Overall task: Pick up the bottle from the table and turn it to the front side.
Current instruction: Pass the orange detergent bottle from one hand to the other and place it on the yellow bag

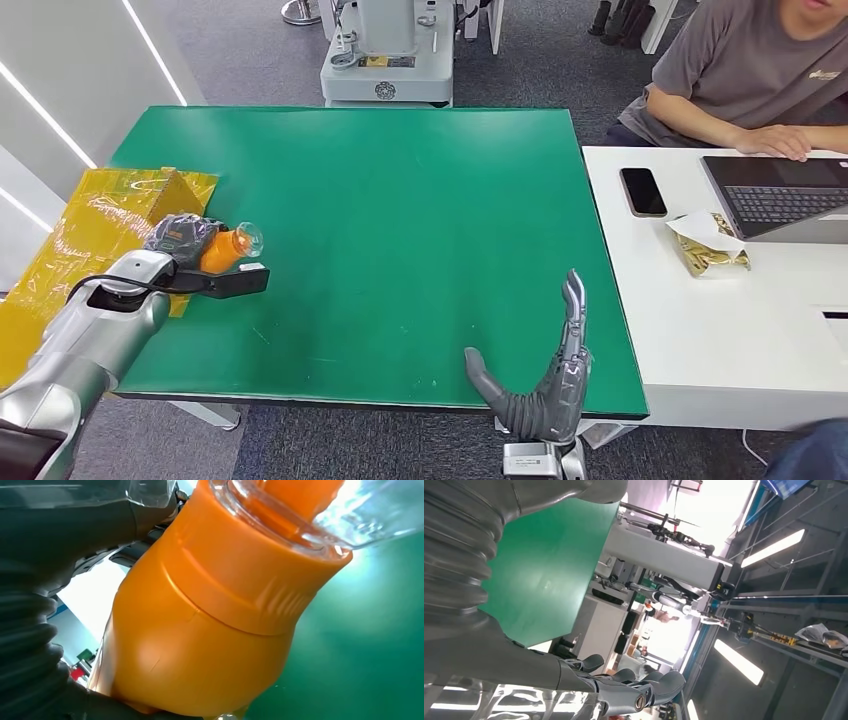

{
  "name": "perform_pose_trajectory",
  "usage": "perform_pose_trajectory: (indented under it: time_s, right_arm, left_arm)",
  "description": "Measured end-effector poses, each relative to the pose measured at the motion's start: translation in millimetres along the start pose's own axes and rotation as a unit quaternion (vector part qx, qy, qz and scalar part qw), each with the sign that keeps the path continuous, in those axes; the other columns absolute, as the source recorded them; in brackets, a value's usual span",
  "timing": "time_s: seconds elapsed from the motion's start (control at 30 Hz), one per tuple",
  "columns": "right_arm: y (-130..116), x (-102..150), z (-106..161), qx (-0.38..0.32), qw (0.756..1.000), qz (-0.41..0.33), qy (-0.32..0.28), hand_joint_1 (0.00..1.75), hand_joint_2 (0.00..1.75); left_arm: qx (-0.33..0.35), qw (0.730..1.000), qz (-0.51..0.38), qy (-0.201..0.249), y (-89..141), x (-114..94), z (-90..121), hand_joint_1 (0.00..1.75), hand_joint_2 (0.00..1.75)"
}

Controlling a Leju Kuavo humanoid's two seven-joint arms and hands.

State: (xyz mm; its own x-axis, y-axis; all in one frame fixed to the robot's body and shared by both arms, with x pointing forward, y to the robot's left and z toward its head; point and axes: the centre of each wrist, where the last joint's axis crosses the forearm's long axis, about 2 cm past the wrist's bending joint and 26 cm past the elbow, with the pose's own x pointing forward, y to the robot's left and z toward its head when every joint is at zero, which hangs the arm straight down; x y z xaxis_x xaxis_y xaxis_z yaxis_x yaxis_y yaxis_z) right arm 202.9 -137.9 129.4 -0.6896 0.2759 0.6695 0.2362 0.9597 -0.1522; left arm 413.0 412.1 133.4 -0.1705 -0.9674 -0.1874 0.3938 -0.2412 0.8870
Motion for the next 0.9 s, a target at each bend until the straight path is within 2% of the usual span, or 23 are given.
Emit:
perform_pose_trajectory:
  time_s: [0.17,0.3,0.53,0.77,0.9]
  right_arm:
    - [0.6,0.5,0.4,0.001,1.0,-0.002,0.0,0.0,1.75]
    - [0.8,0.6,0.5,0.0,1.0,-0.003,0.001,0.0,1.75]
    - [1.3,0.8,0.6,-0.004,1.0,-0.009,0.006,0.0,1.75]
    - [3.0,1.9,0.9,-0.007,1.0,-0.023,0.013,0.0,1.75]
    - [3.9,2.5,0.6,-0.008,0.999,-0.027,0.015,0.0,1.75]
  left_arm:
    - [0.027,0.998,-0.041,0.04,-4.5,-1.6,1.0,1.75,1.75]
    - [0.026,0.996,-0.07,0.052,-8.9,0.5,0.9,1.75,1.75]
    - [0.027,0.994,-0.094,0.04,-13.6,1.9,1.1,1.75,1.75]
    - [0.027,0.988,-0.154,-0.002,-19.0,-0.7,3.0,1.75,1.75]
    - [0.023,0.986,-0.167,-0.007,-22.5,0.5,3.2,1.75,1.75]
